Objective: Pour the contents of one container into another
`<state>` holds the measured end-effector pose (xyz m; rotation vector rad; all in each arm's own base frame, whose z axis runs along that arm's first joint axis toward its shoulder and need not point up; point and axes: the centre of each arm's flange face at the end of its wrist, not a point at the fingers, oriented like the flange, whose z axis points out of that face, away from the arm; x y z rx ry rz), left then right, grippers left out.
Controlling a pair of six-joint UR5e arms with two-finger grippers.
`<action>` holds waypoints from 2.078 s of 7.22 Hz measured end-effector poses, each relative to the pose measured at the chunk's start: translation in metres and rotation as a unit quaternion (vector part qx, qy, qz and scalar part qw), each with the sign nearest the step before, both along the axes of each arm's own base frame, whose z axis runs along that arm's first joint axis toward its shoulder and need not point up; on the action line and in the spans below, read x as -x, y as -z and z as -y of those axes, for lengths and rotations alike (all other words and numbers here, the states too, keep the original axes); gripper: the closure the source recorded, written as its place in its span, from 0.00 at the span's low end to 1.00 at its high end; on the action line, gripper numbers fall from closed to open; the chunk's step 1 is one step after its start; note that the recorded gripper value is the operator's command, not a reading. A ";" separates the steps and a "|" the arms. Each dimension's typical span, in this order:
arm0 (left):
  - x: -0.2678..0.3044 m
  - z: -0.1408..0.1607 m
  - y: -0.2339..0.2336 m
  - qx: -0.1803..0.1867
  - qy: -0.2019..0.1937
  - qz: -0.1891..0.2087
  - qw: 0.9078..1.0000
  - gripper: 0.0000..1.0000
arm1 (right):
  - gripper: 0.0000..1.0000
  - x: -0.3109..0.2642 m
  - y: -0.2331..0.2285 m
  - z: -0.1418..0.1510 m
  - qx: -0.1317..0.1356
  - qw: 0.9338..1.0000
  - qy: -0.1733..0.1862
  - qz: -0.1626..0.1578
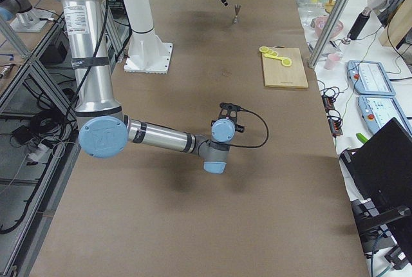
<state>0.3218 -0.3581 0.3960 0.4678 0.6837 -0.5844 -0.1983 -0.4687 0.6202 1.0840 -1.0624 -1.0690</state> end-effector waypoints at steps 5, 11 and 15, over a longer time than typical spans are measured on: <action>-0.031 -0.014 -0.010 -0.064 0.085 0.020 0.994 0.01 | 0.03 0.023 0.000 0.014 0.004 1.000 0.004 -0.003; -0.071 -0.042 -0.034 -0.157 0.150 0.043 0.975 0.01 | 0.04 0.044 0.002 0.013 0.003 1.000 0.010 -0.004; -0.105 -0.069 -0.064 -0.201 0.163 0.057 0.964 0.01 | 0.03 0.050 0.005 0.019 -0.011 1.000 0.005 0.002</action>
